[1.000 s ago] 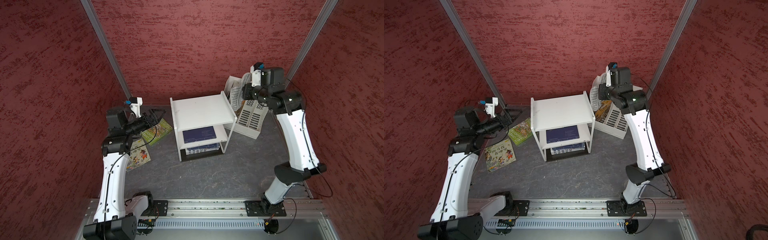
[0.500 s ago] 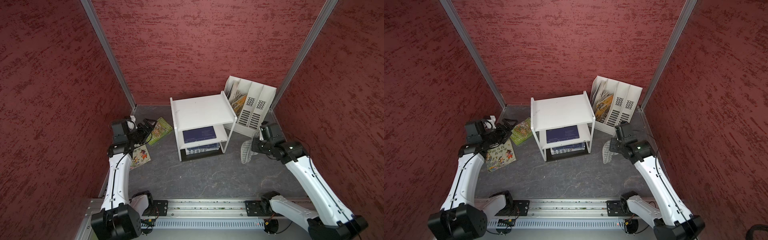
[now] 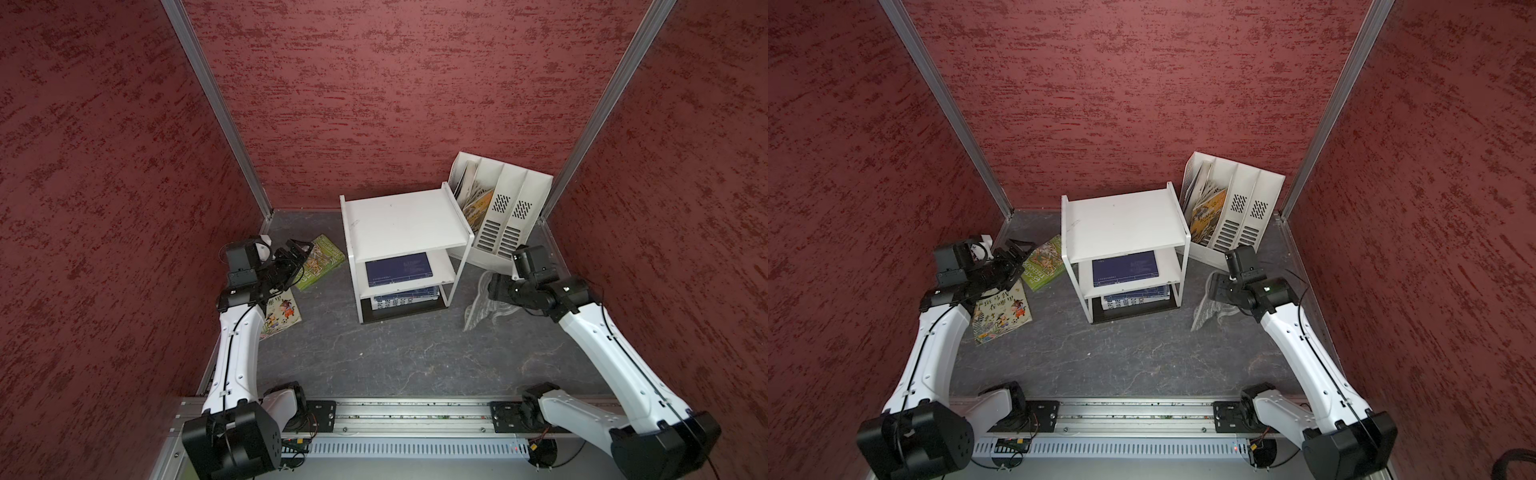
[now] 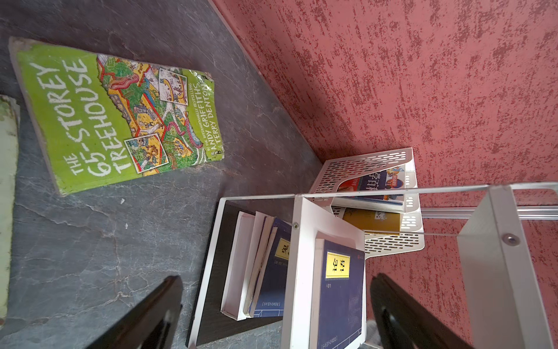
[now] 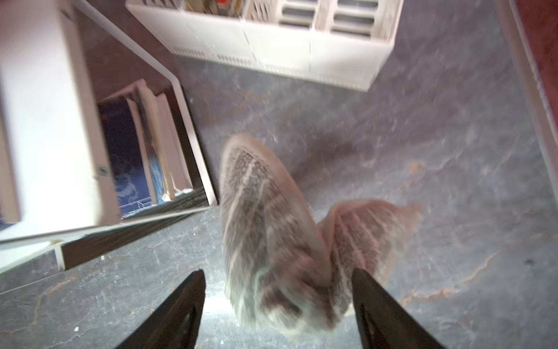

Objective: Wipe the bookshelf clean with a cloth
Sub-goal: Place the cleaning item at the center of the board, then reset both arms

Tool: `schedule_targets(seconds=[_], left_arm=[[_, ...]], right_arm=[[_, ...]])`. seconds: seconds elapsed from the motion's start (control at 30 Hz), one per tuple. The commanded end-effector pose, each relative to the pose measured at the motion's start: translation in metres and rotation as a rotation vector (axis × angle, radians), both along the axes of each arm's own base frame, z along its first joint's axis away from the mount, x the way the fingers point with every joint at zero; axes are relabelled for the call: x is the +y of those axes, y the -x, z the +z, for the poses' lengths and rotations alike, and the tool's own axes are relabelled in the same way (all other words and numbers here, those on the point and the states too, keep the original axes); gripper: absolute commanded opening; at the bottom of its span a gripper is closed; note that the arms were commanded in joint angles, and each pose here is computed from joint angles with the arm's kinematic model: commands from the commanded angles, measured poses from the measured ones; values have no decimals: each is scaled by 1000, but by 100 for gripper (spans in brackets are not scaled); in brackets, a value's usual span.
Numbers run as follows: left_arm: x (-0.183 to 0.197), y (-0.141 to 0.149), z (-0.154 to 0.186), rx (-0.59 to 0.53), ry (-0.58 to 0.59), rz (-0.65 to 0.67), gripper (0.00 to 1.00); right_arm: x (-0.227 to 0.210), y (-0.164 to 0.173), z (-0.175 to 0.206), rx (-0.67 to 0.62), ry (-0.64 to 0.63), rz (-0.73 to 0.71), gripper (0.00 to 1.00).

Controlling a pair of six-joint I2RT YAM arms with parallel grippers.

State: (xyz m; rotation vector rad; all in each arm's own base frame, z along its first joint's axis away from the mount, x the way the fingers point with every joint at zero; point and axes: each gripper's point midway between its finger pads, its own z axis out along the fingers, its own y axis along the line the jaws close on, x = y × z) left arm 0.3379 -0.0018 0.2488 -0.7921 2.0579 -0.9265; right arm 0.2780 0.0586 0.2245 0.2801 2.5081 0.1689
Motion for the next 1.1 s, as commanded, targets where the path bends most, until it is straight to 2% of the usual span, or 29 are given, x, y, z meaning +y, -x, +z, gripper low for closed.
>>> schedule_targets(seconds=[0.0, 0.2, 0.33, 0.5, 0.57, 0.67, 0.77, 0.93, 1.07], left_arm=[[4, -3, 10, -20, -15, 8, 100], [6, -4, 18, -34, -21, 10, 100], [13, -5, 29, -78, -67, 30, 100], [44, -5, 45, -164, -247, 150, 100], [53, -9, 43, -248, -358, 161, 100], [63, -11, 23, -320, -446, 202, 100], [68, -14, -4, -376, -514, 211, 100], [81, -15, -49, -334, -572, 265, 100], [76, -12, -70, -300, -693, 212, 100]], right_arm=[[-17, 0, 26, 2, 97, 38, 97], [-32, 7, 43, 36, 99, 39, 98], [-38, -2, 57, -70, 30, -7, 98], [-65, -23, 65, -226, 47, -121, 98], [-83, -26, 60, -318, 85, -222, 98], [-101, -32, 42, -450, 121, -330, 99], [-107, -37, 3, -531, 158, -341, 98], [-109, -48, -61, -495, 208, -319, 98], [-105, -56, -80, -594, 178, -314, 98]])
